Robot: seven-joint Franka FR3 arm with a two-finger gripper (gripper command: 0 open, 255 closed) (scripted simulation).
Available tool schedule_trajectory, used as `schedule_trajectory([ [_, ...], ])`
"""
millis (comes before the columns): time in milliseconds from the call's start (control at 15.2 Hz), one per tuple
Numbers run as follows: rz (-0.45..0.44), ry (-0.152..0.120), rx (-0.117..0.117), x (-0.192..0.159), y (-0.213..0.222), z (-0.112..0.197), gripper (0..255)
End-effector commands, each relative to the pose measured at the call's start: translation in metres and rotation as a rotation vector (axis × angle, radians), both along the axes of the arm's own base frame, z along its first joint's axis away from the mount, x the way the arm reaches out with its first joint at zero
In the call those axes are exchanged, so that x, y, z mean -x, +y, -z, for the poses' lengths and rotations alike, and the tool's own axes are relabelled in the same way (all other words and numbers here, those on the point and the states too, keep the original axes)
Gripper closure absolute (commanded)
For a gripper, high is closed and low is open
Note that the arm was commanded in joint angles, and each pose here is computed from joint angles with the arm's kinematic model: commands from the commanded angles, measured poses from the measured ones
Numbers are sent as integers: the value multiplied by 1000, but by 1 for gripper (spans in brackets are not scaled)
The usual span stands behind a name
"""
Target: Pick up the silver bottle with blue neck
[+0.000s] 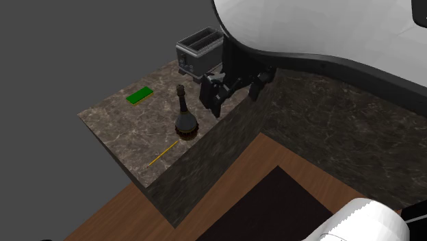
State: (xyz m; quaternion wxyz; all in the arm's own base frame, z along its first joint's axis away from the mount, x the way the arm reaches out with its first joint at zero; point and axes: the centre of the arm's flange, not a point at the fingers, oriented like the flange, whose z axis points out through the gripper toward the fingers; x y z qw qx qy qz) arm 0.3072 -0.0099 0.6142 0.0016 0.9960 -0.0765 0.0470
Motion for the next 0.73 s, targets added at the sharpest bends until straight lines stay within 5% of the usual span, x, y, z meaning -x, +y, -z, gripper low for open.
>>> schedule_trajectory([
  [0, 0, 0, 0, 0, 0, 0, 0],
  [660, -51, 34, 7, -123, -20, 55, 0],
])
